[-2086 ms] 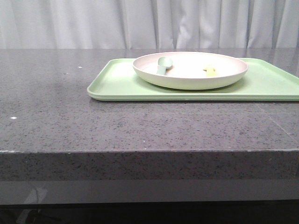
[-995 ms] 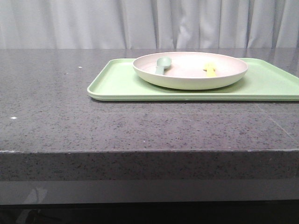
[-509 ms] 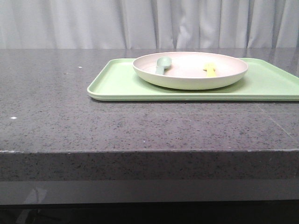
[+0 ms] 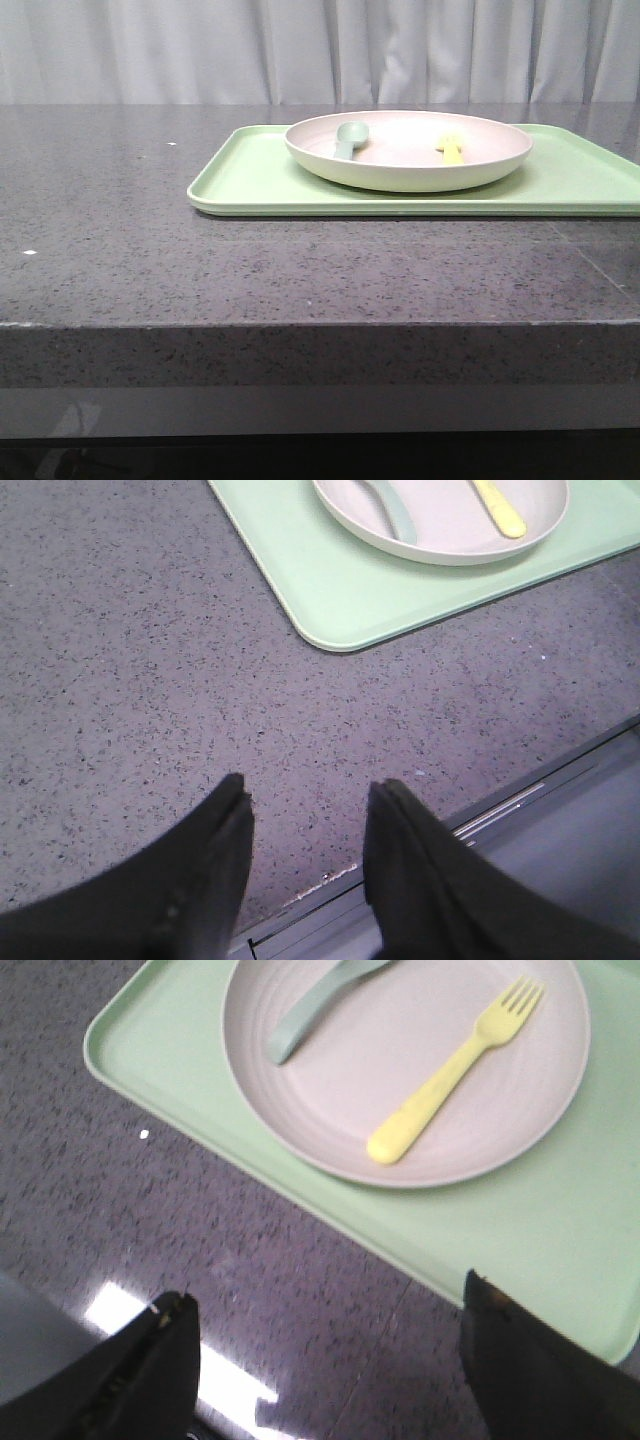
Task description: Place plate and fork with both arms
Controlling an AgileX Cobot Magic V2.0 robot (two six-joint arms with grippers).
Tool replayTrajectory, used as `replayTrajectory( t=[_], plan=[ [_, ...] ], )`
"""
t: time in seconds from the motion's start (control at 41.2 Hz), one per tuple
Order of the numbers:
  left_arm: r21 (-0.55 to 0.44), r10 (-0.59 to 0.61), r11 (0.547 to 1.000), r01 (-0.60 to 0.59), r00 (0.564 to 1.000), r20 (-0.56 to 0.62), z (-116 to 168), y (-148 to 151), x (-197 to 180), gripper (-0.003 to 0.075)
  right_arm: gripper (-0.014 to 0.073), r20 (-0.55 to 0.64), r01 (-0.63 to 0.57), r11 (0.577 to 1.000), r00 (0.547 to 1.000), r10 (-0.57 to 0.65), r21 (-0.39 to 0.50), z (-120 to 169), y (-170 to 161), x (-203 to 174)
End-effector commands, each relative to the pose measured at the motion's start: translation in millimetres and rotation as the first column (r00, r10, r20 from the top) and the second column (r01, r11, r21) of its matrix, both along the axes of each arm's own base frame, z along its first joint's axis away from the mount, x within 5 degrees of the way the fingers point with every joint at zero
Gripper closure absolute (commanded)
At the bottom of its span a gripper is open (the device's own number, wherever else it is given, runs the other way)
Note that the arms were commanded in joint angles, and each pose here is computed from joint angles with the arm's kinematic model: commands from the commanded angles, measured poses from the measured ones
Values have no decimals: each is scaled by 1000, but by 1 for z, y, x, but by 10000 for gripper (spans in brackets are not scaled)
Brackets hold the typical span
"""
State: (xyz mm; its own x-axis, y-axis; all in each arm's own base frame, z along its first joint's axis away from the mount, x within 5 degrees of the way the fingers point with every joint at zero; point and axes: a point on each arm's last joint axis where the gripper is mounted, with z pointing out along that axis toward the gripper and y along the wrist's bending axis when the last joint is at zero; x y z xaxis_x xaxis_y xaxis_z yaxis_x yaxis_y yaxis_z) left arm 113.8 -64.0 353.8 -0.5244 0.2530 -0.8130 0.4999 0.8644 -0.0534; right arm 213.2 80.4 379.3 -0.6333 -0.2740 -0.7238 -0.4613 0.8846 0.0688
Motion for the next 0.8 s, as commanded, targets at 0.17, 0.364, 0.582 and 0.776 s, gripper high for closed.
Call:
replayTrajectory(
  t=[0.17,0.364,0.582,0.776],
  plan=[
    [-51,10,999,-7,997,72,13,-1,2,438,32,63,18,998,998,-22,53,21,14,46],
    [-51,10,999,-7,997,72,13,-1,2,438,50,-102,132,991,986,-131,-4,9,19,86],
    [-51,10,999,-7,997,72,13,-1,2,438,246,-159,212,977,963,-215,-37,-5,24,121],
    [-51,10,999,-7,997,72,13,-1,2,438,250,-250,282,959,926,-282,-34,-13,33,151]
  ],
)
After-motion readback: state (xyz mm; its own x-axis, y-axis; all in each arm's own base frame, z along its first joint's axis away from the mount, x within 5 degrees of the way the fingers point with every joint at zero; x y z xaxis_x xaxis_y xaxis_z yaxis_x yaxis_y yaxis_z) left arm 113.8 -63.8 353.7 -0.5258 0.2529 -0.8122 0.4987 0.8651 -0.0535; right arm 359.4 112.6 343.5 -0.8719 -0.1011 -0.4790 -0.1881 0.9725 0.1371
